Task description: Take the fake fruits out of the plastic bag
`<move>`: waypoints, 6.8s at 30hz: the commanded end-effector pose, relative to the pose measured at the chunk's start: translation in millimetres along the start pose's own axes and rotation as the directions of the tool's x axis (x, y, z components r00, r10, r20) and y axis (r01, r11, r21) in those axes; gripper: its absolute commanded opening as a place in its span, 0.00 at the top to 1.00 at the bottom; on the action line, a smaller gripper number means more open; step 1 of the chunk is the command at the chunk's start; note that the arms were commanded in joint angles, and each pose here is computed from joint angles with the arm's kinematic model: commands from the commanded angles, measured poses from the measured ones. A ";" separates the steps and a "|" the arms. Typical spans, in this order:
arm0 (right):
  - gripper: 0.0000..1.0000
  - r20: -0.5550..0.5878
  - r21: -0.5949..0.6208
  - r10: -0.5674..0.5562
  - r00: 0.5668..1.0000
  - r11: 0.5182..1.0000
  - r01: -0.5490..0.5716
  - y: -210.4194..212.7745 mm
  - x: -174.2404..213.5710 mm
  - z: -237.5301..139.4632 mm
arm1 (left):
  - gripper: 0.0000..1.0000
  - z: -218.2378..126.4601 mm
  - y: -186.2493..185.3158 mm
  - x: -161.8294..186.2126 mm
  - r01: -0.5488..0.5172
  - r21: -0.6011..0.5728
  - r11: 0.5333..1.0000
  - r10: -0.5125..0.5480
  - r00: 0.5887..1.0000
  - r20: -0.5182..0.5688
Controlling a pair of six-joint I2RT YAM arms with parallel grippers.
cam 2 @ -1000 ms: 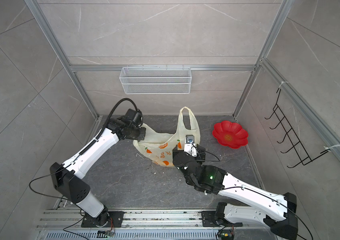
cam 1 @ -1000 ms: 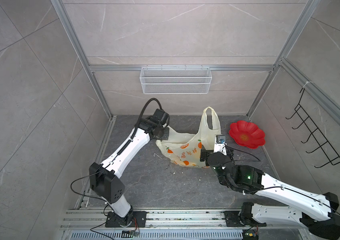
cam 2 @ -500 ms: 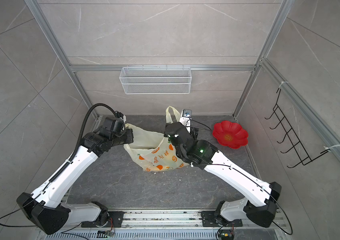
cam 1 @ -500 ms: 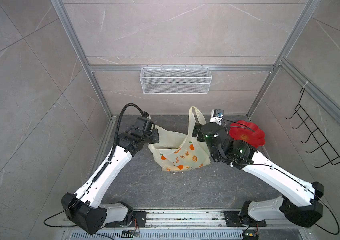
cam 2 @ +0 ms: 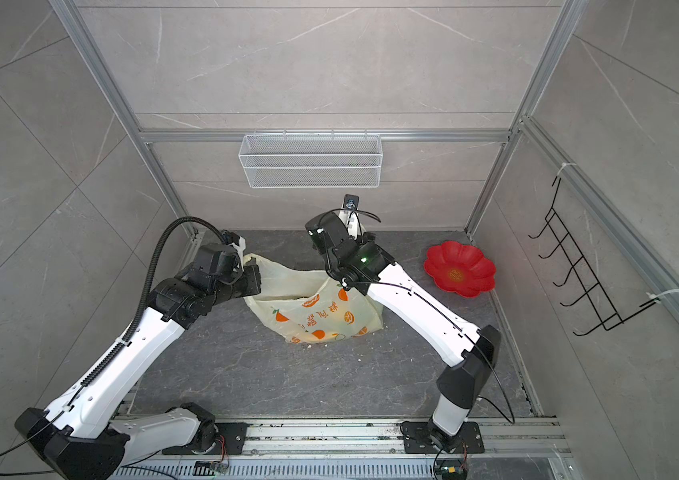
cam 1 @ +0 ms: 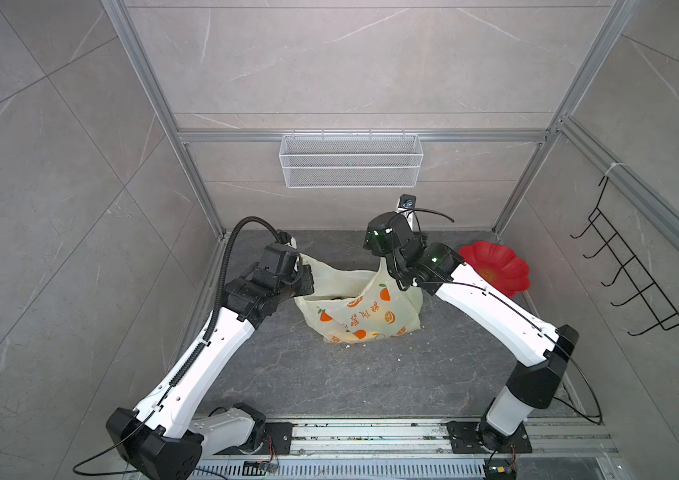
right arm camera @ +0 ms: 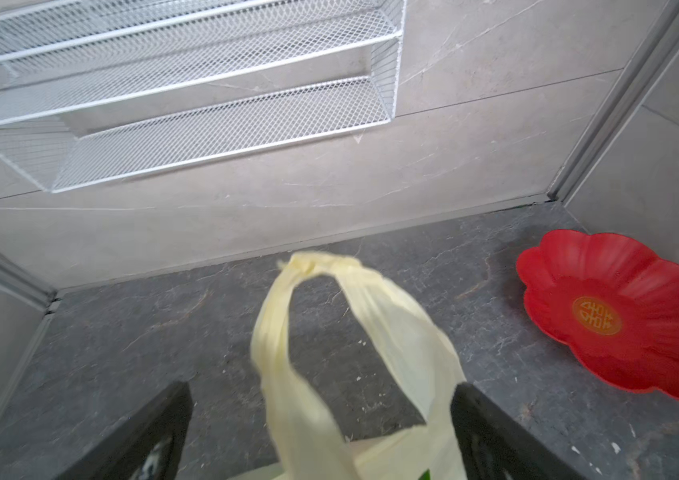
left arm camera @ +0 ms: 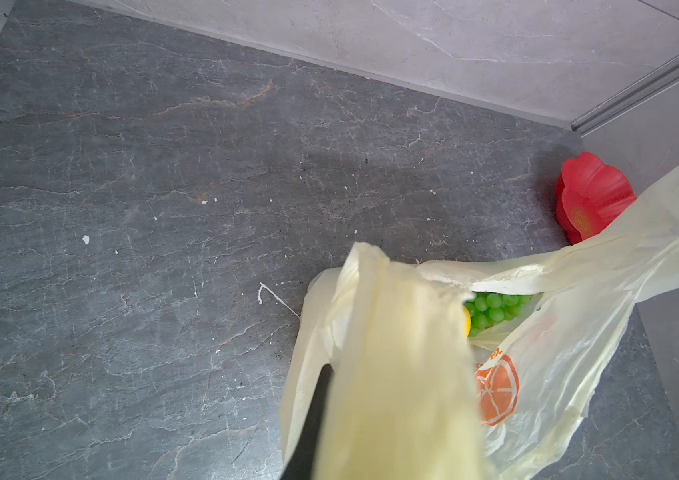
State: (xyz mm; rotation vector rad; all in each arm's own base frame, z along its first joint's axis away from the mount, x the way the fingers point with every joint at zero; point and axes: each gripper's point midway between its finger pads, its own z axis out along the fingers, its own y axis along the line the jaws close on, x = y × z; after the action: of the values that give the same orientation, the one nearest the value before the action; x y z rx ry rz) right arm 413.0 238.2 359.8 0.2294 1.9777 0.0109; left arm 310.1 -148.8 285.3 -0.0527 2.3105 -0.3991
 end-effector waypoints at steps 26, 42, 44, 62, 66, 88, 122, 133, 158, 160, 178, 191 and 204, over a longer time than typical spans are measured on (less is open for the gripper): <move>1.00 -0.263 -0.081 0.531 0.806 0.820 -0.566 -152.2 148.6 38.0 | 1.00 76.7 84.9 43.2 0.585 0.146 0.798 -0.581 0.811 -0.072; 1.00 -0.372 0.012 0.589 0.717 0.776 -0.631 -195.4 231.4 56.3 | 0.95 135.9 57.8 118.7 0.477 0.138 0.868 -0.423 0.855 -0.300; 1.00 -0.386 0.005 0.575 0.721 0.783 -0.622 -192.1 231.1 57.7 | 0.88 135.0 54.0 123.3 0.438 0.113 0.892 -0.388 0.869 -0.307; 1.00 -0.395 -0.063 0.480 0.783 0.836 -0.544 -184.0 209.7 48.1 | 0.14 29.7 62.6 69.1 0.282 0.018 0.959 -0.280 0.957 -0.074; 1.00 -0.394 -0.089 0.458 0.797 0.844 -0.529 -177.4 201.2 46.7 | 0.13 11.5 57.9 45.5 0.232 0.021 0.973 -0.231 0.973 -0.010; 1.00 -0.335 -0.074 0.379 0.862 0.902 -0.426 -184.0 192.4 22.4 | 0.11 71.4 -27.9 60.5 -0.324 -0.281 0.903 0.233 0.921 -0.311; 1.00 -0.341 -0.004 0.359 0.869 0.923 -0.384 -199.4 214.3 6.2 | 0.29 126.2 -4.0 133.7 -0.127 -0.274 0.953 0.031 0.943 -0.330; 1.00 -0.371 -0.033 0.404 0.836 0.894 -0.447 -182.6 192.7 35.6 | 0.89 114.4 62.4 100.6 0.193 -0.183 0.964 -0.225 0.959 -0.171; 0.21 -0.307 0.039 0.083 0.948 0.996 -0.074 -192.8 132.5 -17.0 | 1.00 84.2 8.0 65.4 0.004 -0.010 1.000 -0.004 1.000 -0.028; 0.19 -0.281 0.042 0.042 0.959 0.999 -0.031 -188.1 120.7 -33.1 | 1.00 82.5 6.3 65.1 -0.004 -0.013 1.000 0.004 1.000 -0.018; 0.08 -0.477 -0.112 -0.199 0.856 0.980 0.165 -49.6 197.5 -19.5 | 1.00 73.1 -5.2 64.7 -0.036 -0.016 0.999 0.036 0.999 0.018; 0.14 -0.551 -0.023 -0.160 0.819 0.984 0.177 -37.4 247.5 34.3 | 1.00 68.5 -12.9 74.7 -0.014 0.031 0.999 0.013 0.999 0.032; 1.00 -0.464 -0.117 0.001 0.886 0.991 -0.062 -76.3 197.9 42.6 | 1.00 79.4 49.1 73.3 0.112 -0.080 0.990 -0.111 0.994 0.014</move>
State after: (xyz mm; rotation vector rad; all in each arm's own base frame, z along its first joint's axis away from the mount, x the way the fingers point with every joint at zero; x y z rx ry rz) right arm 351.1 204.4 116.0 0.1425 2.5501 0.0356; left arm 309.2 -163.0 162.3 -0.0949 2.3558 -0.3399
